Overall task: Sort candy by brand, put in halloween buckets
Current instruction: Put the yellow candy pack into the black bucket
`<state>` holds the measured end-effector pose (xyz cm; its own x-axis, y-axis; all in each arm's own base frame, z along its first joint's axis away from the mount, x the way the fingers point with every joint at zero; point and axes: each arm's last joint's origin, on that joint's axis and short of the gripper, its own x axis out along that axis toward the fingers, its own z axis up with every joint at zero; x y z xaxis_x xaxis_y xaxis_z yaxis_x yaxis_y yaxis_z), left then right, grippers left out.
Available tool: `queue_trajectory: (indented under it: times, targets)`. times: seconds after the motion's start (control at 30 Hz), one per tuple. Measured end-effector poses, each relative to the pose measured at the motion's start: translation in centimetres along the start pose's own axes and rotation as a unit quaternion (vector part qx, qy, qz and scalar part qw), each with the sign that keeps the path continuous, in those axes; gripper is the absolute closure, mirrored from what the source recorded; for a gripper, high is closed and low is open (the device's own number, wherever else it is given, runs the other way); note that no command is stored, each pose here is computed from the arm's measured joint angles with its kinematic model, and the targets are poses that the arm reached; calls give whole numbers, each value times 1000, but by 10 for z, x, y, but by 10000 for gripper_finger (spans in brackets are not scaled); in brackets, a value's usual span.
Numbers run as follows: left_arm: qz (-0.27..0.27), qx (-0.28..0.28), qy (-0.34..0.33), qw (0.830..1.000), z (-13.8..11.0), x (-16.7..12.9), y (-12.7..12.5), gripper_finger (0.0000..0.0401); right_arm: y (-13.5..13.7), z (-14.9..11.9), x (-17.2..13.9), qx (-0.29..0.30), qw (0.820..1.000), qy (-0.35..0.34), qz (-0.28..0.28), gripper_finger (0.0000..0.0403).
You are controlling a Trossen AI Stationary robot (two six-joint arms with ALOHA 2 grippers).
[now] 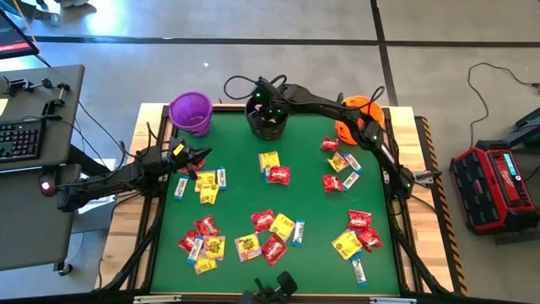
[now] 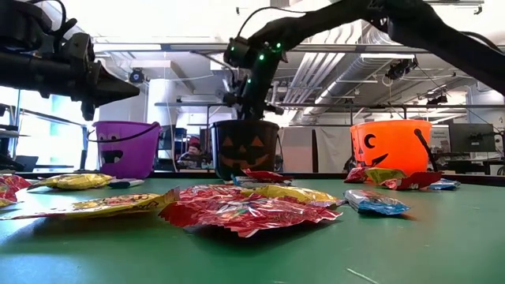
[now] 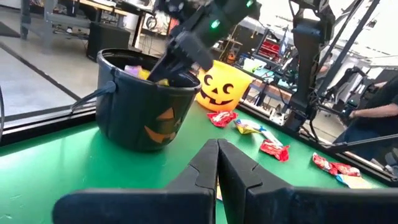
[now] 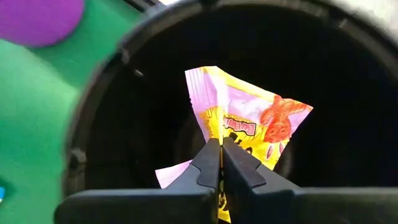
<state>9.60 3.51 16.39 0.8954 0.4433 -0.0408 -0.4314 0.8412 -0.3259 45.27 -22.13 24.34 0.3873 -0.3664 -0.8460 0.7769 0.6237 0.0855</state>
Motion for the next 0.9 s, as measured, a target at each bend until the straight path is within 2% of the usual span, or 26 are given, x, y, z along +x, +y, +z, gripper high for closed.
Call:
queue_trajectory:
  times: [0.3, 0.4, 0.57, 0.73, 0.9]
  targets:
    - [1, 0, 0, 1000, 0, 0, 0, 400, -7, -3, 19, 8, 1000, 16, -13, 397]
    - [1, 0, 0, 1000, 0, 0, 0, 400, -5, -2, 17, 8, 1000, 11, -10, 378]
    - [1, 0, 0, 1000, 0, 0, 0, 400, -5, -2, 17, -3, 1000, 11, -9, 322]
    - [1, 0, 0, 1000, 0, 0, 0, 400, -5, 5, -6, -48, 999, -10, -2, 276]
    - [7, 8, -4, 1000, 0, 0, 0, 400, 1, 12, -57, -79, 995, -56, 11, 277]
